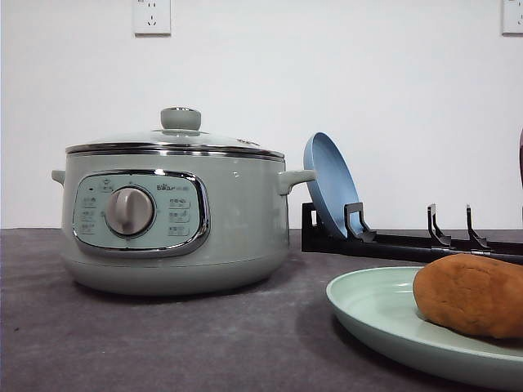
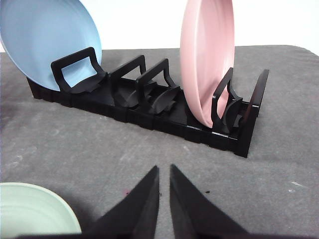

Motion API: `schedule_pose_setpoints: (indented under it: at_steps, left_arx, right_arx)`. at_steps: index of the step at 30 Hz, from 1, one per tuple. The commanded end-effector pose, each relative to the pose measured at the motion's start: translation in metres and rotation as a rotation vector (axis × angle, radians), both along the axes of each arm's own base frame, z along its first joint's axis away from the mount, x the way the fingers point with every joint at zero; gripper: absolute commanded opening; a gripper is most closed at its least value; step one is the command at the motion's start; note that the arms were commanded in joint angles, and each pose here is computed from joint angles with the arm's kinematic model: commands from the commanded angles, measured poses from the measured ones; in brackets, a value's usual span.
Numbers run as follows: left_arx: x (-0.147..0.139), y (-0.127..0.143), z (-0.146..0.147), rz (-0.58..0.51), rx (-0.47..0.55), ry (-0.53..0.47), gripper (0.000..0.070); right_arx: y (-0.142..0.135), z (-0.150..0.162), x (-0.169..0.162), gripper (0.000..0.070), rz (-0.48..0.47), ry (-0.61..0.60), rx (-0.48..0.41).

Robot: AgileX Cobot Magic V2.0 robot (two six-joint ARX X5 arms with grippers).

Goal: Transfer potato from steamer to green plate

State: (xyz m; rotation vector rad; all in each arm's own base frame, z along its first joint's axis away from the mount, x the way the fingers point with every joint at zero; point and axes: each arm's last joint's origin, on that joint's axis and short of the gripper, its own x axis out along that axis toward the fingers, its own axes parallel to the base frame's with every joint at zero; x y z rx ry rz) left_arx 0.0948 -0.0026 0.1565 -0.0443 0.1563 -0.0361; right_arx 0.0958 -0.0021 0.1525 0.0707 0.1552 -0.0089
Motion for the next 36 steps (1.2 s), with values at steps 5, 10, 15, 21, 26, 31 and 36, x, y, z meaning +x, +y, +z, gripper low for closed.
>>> schedule_pose_setpoints:
  at_steps: [5,10,15,21,26,31,36]
  left_arx:
    - [0.0008,0.0,-0.0073,0.003,-0.003,0.024,0.0]
    - [0.0008,0.0,-0.0073,0.003,-0.003,0.024,0.0]
    - [0.0008,0.0,-0.0073,0.003,-0.003,0.025,0.0]
    - [0.0008,0.0,-0.0073,0.003,-0.003,0.025,0.0]
    - [0.0008,0.0,-0.0073,0.003,-0.003,0.024,0.0]
    - [0.0008,0.0,-0.0073,0.003,-0.003,0.025,0.0]
    - [0.0008,0.0,-0.0073,0.003,-0.003,0.024,0.0]
  right_arx:
    - [-0.0002,-0.0003,0.0004,0.0028,-0.001,-0.009,-0.007]
    - [-0.0002,-0.0002,0.0004,0.0028,-0.001,-0.009,-0.007]
    - [-0.0002,-0.0003,0.0004,0.0028,-0.001,-0.009,-0.007]
    - [-0.0002,-0.0003,0.0004,0.0028,-0.001,-0.009,-0.007]
    - [-0.0002,-0.0003,0.0004,0.0028,-0.001,-0.009,-0.007]
    - [-0.0002,-0.0003,0.0004,0.0028,-0.001,-0.009,-0.007]
    - [-0.0002,-0.0003,0.0004,0.0028,-0.001,-0.009,-0.007]
